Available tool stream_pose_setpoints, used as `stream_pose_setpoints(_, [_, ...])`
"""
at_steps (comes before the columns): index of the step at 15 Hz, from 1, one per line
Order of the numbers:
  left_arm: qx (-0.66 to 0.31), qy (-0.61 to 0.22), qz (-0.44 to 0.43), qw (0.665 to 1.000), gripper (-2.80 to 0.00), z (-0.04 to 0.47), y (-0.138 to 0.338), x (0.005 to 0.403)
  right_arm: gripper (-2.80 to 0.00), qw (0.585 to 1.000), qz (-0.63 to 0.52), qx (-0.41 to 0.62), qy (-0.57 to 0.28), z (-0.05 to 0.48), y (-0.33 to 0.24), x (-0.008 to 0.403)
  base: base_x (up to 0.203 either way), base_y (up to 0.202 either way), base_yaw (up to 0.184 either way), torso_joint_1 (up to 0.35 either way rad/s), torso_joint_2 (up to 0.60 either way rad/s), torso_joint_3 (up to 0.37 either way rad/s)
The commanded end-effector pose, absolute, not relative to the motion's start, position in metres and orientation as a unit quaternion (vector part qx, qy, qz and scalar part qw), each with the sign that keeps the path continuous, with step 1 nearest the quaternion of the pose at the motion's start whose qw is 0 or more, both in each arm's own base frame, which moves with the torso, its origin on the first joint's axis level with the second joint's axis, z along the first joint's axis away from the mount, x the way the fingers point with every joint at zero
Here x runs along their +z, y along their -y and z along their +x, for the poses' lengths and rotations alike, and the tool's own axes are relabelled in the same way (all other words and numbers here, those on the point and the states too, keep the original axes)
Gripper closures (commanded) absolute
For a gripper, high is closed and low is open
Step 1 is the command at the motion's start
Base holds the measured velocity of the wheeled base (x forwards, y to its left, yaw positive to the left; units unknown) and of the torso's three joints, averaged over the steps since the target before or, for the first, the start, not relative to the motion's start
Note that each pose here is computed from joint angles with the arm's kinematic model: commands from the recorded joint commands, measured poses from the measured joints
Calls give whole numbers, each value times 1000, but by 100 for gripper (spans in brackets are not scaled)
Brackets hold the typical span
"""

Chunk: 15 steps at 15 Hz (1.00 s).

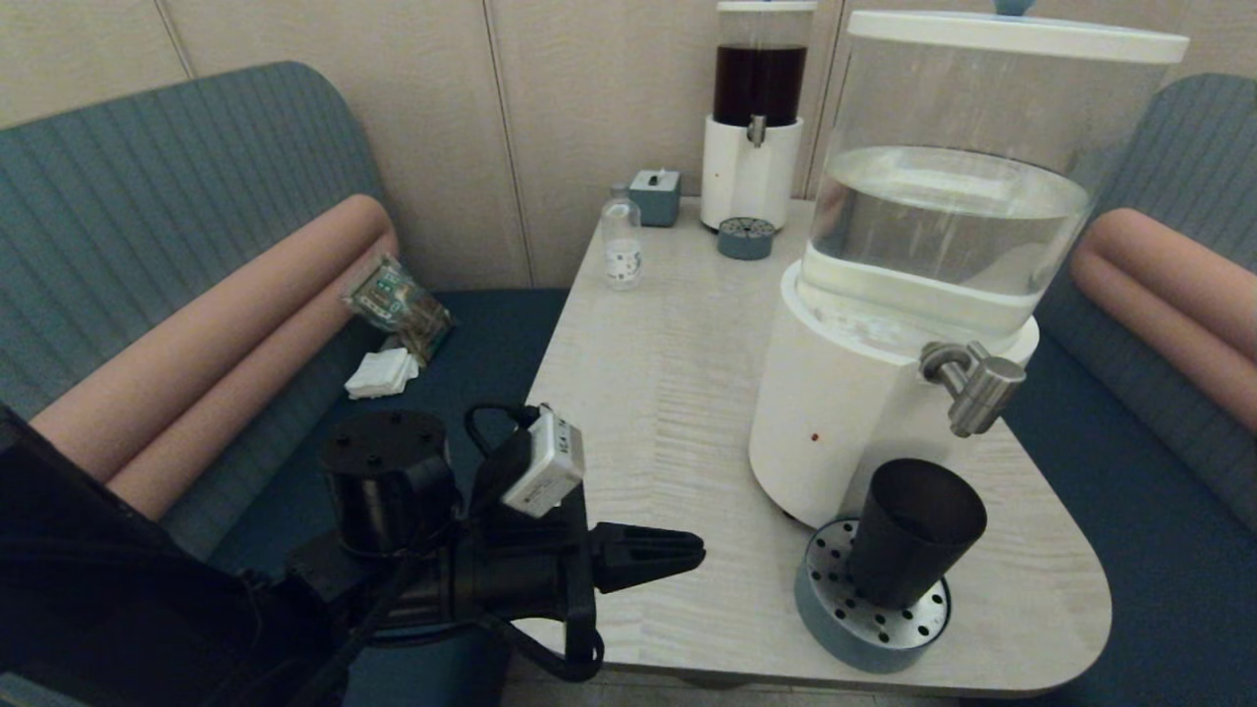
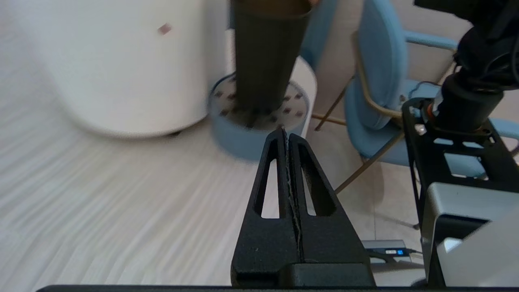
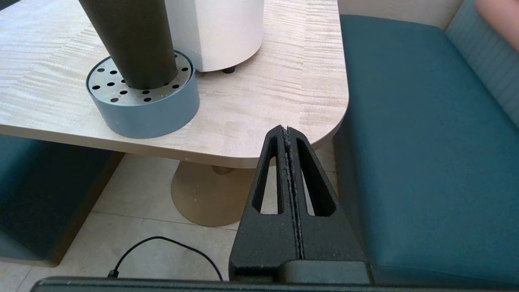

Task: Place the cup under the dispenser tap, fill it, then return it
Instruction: Place the cup next to the water dispenser

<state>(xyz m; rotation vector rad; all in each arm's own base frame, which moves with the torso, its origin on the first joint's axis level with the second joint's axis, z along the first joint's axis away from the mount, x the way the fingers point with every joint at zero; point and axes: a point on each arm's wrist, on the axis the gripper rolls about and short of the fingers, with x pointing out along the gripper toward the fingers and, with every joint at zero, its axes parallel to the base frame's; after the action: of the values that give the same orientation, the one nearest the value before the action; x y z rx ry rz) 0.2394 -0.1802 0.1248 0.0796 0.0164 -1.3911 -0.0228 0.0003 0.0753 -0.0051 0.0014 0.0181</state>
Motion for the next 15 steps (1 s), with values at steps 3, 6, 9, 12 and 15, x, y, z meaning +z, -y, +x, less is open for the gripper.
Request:
stream_pose_setpoints(3, [-666, -1, 37, 745, 0, 248, 213, 116, 0, 1000, -3, 9, -1, -23, 0, 75, 0, 0, 0, 0, 0, 0])
stream_pose_setpoints(6, [-679, -12, 37, 733, 0, 245, 238, 103, 0, 1000, -3, 9, 0, -23, 0, 75, 0, 0, 0, 0, 0, 0])
stream_pose_setpoints(9, [-683, -18, 37, 729, 0, 242, 255, 96, 0, 1000, -3, 9, 0, -23, 0, 75, 0, 0, 0, 0, 0, 0])
stream_pose_setpoints(12, [-677, -13, 38, 735, 0, 245, 273, 92, 0, 1000, -3, 10, 0, -23, 0, 75, 0, 0, 0, 0, 0, 0])
stream_pose_setpoints(15, [-670, -15, 39, 741, 0, 248, 282, 85, 0, 1000, -3, 9, -1, -23, 0, 75, 0, 0, 0, 0, 0, 0])
